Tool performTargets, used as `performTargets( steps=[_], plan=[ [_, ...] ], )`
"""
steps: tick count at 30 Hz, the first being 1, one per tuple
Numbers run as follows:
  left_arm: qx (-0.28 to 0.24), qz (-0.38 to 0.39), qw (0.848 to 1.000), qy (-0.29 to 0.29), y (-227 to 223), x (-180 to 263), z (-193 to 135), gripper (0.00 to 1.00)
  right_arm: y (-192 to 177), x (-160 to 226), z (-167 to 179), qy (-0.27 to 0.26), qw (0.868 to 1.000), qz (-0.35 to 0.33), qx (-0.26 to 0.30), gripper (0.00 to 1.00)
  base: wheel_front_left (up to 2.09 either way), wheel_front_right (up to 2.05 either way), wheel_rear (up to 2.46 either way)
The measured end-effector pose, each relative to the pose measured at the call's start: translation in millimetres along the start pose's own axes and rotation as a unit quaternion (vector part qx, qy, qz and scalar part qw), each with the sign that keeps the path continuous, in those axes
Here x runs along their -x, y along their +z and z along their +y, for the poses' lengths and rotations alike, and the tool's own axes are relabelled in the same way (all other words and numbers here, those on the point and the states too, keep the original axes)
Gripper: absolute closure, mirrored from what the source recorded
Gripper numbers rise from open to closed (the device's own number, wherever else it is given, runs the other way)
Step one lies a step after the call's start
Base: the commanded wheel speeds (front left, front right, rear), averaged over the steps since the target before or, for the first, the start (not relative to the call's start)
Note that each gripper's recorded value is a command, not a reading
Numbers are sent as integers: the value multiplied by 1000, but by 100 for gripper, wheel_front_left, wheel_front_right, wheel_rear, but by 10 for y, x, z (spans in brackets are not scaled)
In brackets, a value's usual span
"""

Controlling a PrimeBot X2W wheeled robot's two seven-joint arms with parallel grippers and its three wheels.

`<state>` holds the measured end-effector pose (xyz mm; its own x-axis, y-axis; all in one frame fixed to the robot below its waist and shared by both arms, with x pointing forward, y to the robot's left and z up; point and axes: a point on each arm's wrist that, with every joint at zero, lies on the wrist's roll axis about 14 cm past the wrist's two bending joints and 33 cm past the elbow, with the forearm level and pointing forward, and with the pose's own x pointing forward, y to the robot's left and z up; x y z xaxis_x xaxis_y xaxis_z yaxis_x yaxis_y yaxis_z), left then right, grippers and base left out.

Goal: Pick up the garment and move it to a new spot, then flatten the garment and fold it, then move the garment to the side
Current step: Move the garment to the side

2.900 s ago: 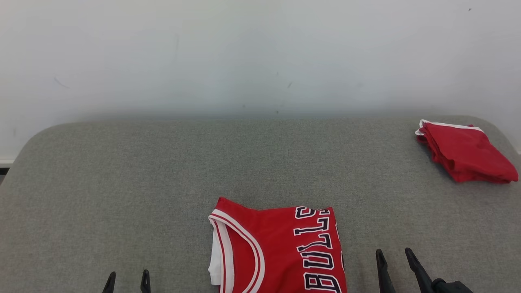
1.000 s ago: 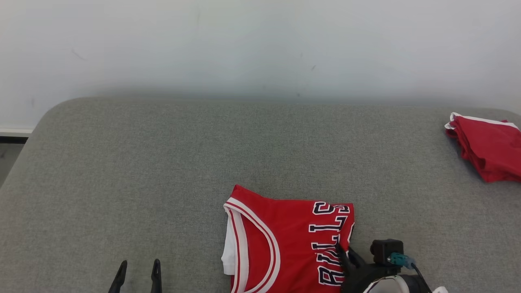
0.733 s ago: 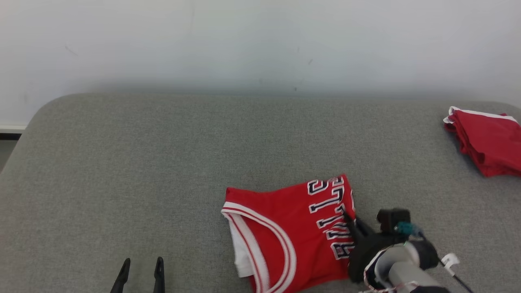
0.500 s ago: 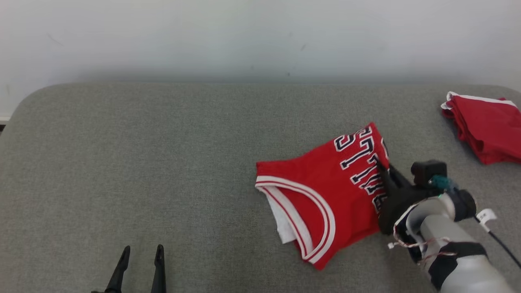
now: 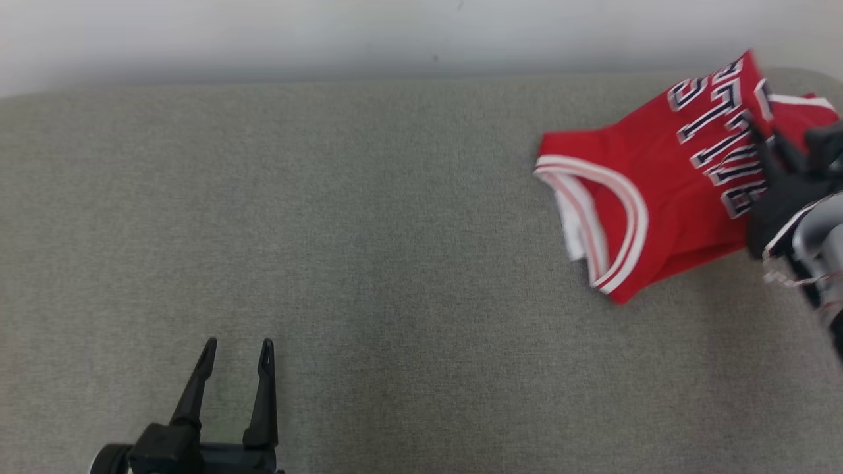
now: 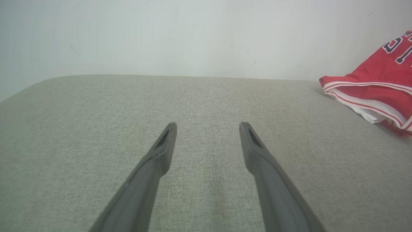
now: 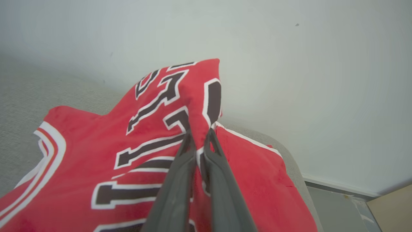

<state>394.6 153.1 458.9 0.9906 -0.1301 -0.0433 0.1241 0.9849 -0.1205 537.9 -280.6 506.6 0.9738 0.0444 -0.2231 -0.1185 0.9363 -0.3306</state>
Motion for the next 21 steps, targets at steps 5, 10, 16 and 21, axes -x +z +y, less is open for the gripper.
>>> performTargets(
  steps=[5, 10, 16, 21],
  plan=[
    [-3, -6, 1000, -15, 8, -175, -72, 0, 38, -95, -407, -30, 999, 17, 38, 100, 0, 0, 0],
    [-2, -8, 1000, -28, -23, -318, -133, 0, 10, -170, -727, -54, 995, 42, 69, 100, 0, 0, 0],
    [-3, -3, 999, -38, -105, -437, -180, 0, 13, -243, -1054, -79, 990, 65, 99, 100, 0, 0, 0],
    [-4, -4, 999, -44, -135, -520, -198, 0, -100, -225, -1362, -106, 981, 102, 123, 100, 0, 0, 0]
  ],
)
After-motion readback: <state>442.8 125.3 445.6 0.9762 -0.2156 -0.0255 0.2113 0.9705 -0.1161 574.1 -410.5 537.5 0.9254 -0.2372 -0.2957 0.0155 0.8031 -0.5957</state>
